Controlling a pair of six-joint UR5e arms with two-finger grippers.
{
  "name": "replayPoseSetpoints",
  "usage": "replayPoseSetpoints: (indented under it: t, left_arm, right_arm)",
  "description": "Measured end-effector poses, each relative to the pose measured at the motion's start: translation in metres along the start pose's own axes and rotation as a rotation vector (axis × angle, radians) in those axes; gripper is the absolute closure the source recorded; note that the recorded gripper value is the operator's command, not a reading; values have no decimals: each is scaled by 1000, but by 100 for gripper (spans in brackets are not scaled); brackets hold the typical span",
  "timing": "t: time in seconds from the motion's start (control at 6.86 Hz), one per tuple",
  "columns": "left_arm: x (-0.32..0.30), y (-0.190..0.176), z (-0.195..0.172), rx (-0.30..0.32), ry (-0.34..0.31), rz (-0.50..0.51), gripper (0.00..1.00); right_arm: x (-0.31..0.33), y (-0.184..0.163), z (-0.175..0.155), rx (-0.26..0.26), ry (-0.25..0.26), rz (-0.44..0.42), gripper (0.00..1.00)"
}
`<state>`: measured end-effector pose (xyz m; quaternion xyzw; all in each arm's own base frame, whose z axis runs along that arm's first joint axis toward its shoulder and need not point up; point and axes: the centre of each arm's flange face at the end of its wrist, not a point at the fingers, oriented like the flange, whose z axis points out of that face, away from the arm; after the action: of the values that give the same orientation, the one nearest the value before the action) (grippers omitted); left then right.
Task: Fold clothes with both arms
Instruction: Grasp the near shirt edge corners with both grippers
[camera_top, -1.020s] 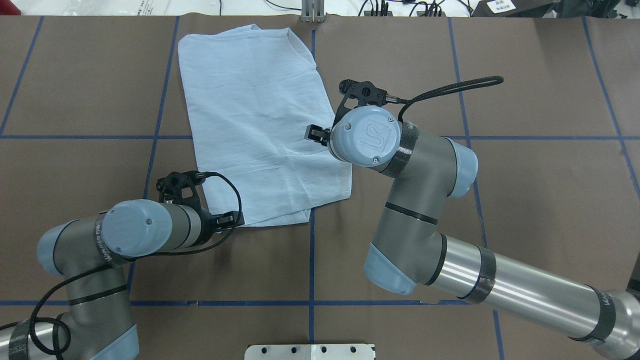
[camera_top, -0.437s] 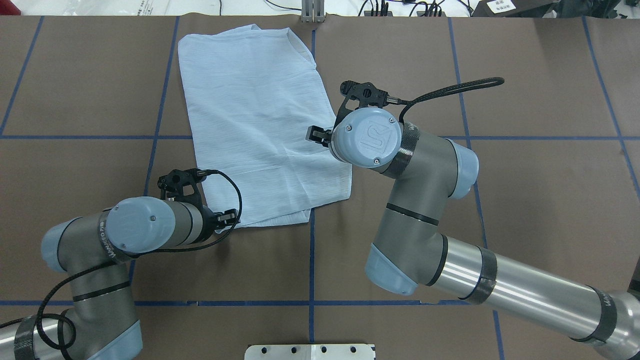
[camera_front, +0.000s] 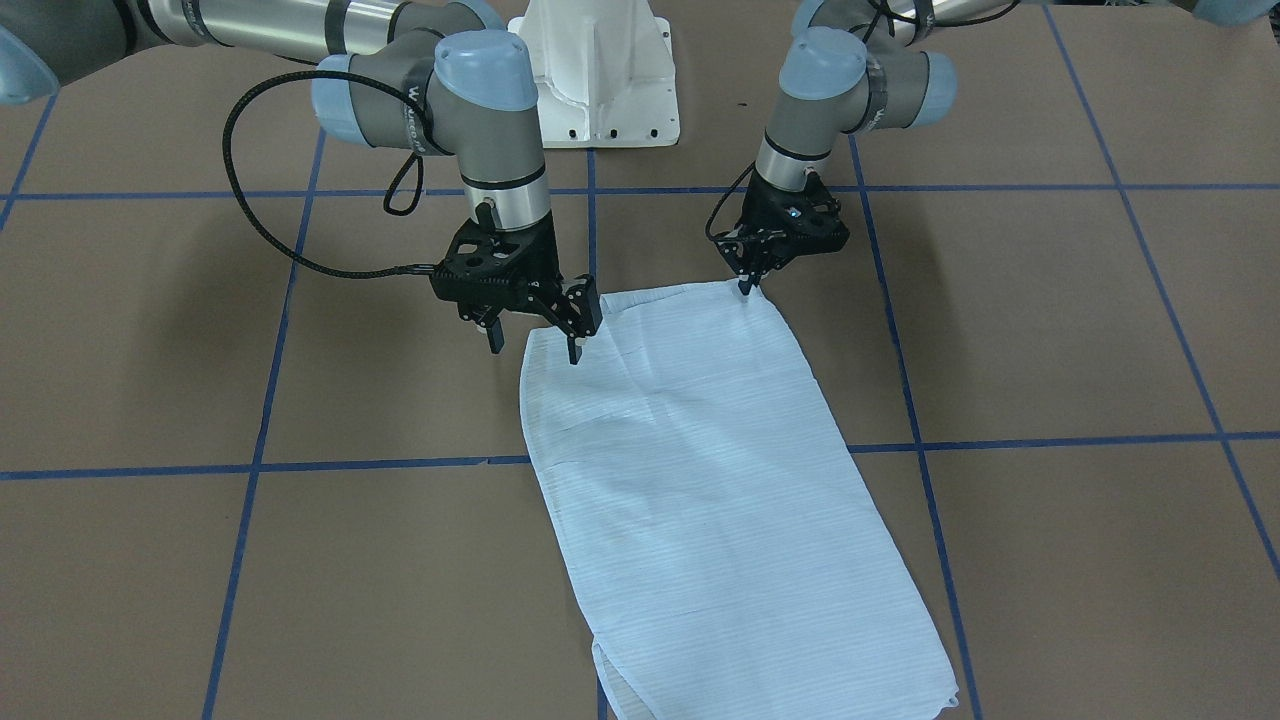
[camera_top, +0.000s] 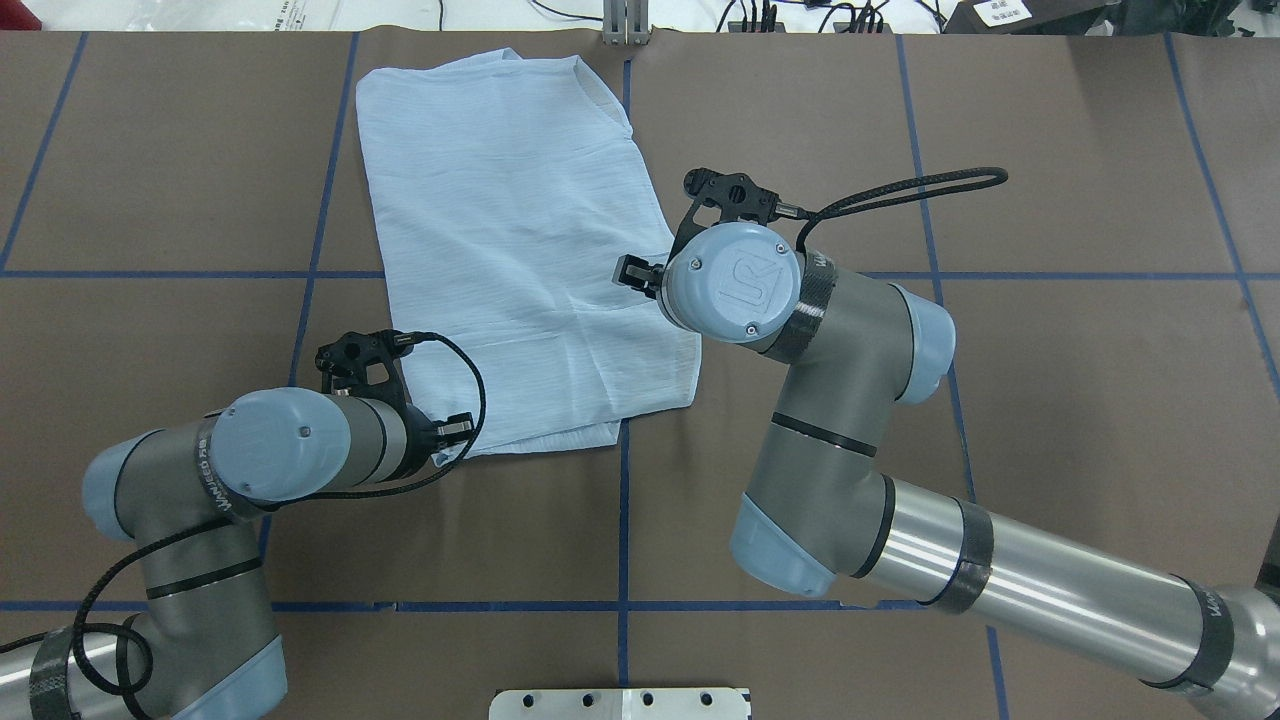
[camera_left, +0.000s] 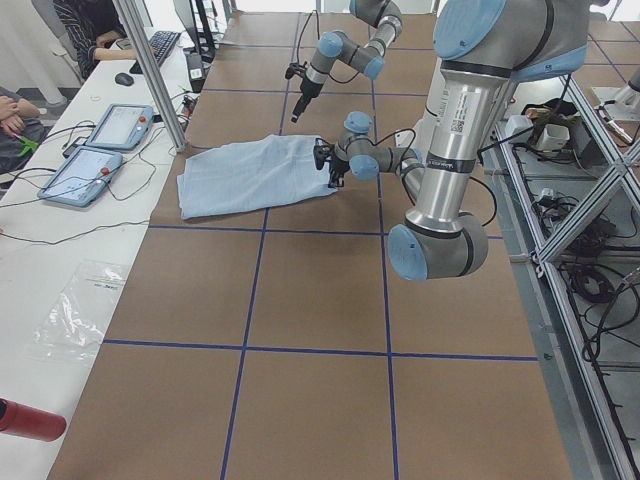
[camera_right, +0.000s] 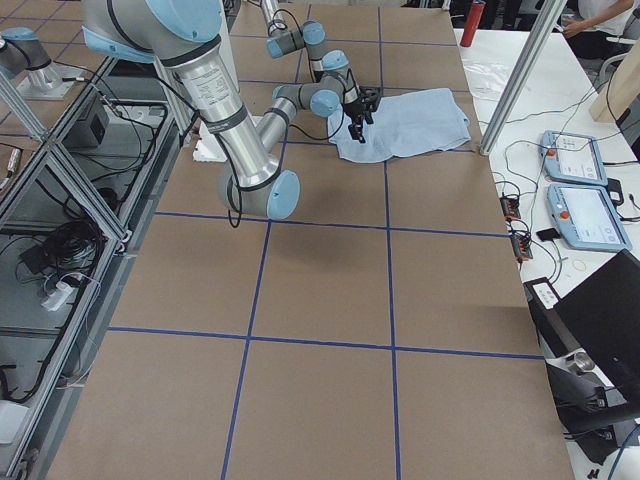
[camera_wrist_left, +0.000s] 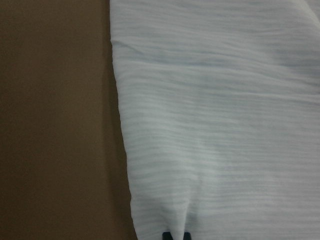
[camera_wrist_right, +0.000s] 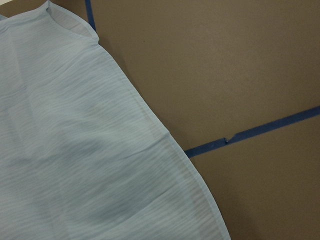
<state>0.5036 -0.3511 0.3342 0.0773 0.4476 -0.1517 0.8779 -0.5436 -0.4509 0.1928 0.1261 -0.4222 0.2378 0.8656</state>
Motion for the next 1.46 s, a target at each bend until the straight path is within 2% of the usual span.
replayPoseSetpoints:
  t: [0.15, 0.44, 0.58, 0.73, 1.02, 1.46]
  left_arm:
    - [1, -1, -1, 4, 2, 0, 100]
    - [1, -2, -3, 7, 7, -1, 100]
    - [2, -2, -4, 8, 9, -2, 100]
    - [2, -3, -6, 10, 11, -3, 100]
    - [3, -3, -7, 14, 14, -5, 100]
    - [4, -4, -9, 15, 18, -5, 100]
  right_arm:
    - [-4, 13, -1, -15, -1, 84, 25]
    - [-13, 50, 1, -58, 10, 296, 28]
    - [-21, 72, 3, -78, 29, 373, 28]
    - [-32, 91, 8, -88, 59, 418, 28]
    - [-44, 121, 20, -95, 105, 450, 30]
    - [-50, 137, 43, -75, 151, 473, 31]
